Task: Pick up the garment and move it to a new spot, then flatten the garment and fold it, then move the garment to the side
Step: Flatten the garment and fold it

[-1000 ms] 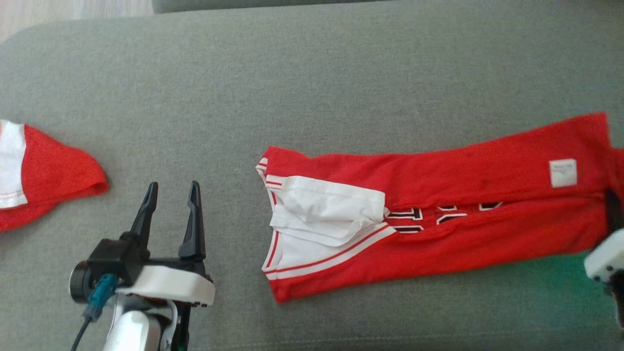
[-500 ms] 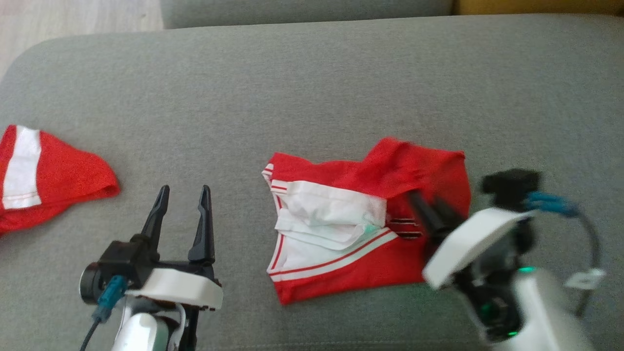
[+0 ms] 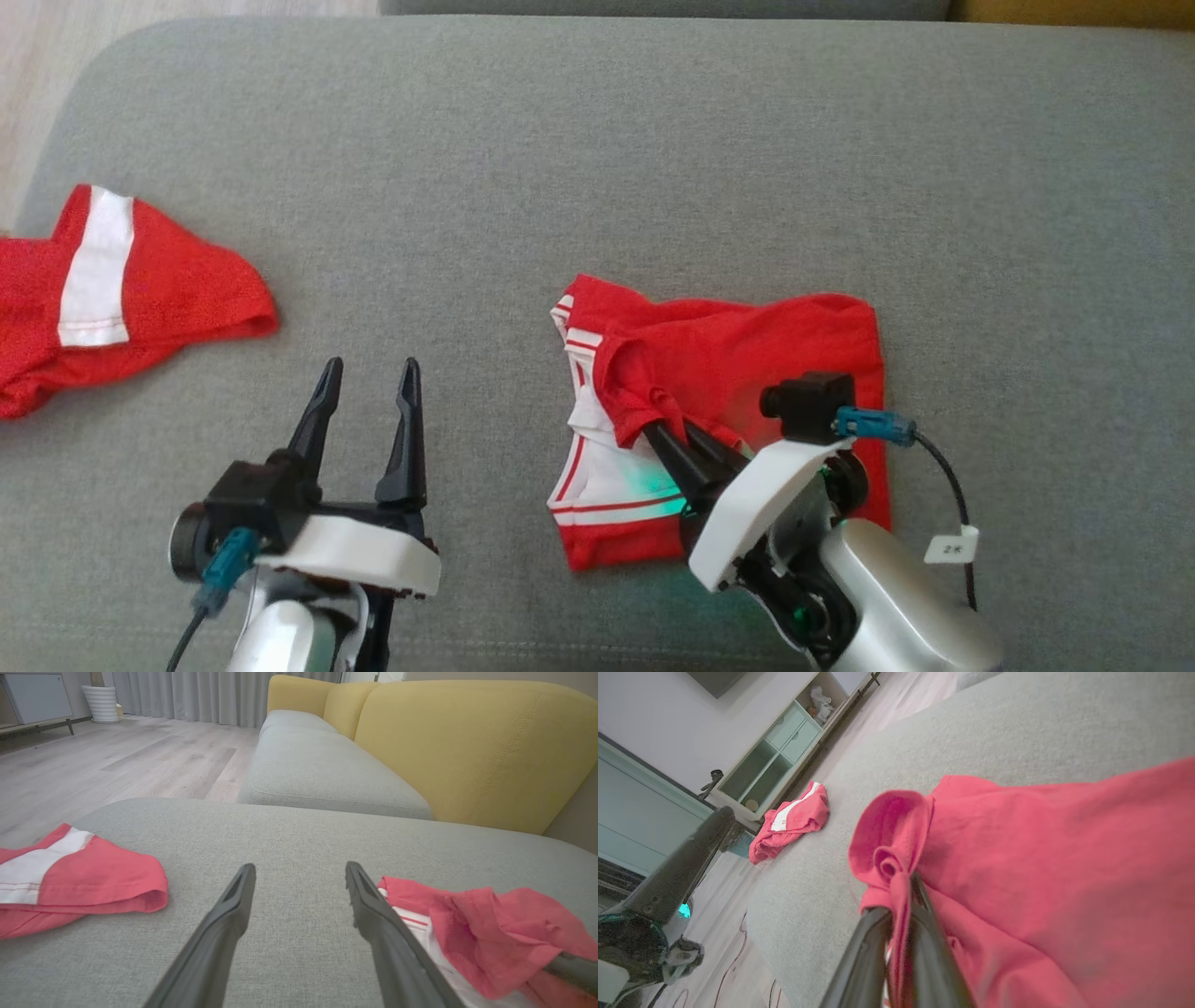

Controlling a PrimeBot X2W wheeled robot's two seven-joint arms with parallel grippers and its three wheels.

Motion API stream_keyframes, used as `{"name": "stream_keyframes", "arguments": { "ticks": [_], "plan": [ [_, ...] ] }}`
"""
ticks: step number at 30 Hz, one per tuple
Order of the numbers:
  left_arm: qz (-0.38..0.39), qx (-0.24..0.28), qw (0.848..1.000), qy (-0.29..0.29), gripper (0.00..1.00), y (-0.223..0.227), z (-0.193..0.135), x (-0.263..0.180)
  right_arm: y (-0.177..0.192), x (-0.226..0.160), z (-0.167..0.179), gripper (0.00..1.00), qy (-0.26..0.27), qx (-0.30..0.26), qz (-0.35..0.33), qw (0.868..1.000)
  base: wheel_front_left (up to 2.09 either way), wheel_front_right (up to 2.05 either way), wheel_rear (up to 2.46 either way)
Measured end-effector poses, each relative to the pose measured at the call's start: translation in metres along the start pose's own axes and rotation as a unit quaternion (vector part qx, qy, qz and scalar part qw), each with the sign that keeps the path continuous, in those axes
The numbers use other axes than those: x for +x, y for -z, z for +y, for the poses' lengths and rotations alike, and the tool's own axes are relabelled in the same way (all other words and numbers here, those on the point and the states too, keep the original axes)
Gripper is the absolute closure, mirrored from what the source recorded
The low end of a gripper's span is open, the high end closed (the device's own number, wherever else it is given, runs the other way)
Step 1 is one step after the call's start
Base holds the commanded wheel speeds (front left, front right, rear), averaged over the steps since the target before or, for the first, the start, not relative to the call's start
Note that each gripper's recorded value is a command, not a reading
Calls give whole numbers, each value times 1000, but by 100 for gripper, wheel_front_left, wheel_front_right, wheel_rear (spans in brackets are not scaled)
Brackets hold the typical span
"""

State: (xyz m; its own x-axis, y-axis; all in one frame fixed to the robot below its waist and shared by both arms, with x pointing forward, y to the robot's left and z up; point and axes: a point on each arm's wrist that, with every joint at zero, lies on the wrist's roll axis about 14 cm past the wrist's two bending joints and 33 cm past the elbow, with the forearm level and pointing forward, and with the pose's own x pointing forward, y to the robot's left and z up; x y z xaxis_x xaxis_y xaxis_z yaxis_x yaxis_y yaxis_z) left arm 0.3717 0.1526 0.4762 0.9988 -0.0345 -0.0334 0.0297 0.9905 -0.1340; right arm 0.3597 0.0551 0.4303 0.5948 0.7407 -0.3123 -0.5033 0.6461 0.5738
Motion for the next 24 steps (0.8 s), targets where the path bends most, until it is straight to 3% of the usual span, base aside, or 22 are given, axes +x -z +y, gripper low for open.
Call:
{"name": "stream_keyframes", "arguments": {
  "ticks": [1,5,12,18,19,24],
  "plan": [
    [1,-1,1000,-1,0,1,1,0,3,2,-1,0,0,-2,3,1000,0,0,0],
    [6,-3,1000,-3,0,4,2,0,-5,7,2,0,-9,-9,-21,1000,0,0,0],
    [3,-4,1000,10,0,3,-7,4,-59,2,21,0,-38,-32,-126,991,0,0,0],
    [-3,0,1000,18,0,-1,-11,6,-124,-34,-26,0,51,-99,-239,965,0,0,0],
    [-3,0,1000,18,0,-1,-11,6,-124,-34,-26,0,51,-99,-239,965,0,0,0],
    [-16,8,1000,23,0,-10,-11,7,-142,-90,-78,0,161,-156,-275,935,0,0,0]
  ]
}}
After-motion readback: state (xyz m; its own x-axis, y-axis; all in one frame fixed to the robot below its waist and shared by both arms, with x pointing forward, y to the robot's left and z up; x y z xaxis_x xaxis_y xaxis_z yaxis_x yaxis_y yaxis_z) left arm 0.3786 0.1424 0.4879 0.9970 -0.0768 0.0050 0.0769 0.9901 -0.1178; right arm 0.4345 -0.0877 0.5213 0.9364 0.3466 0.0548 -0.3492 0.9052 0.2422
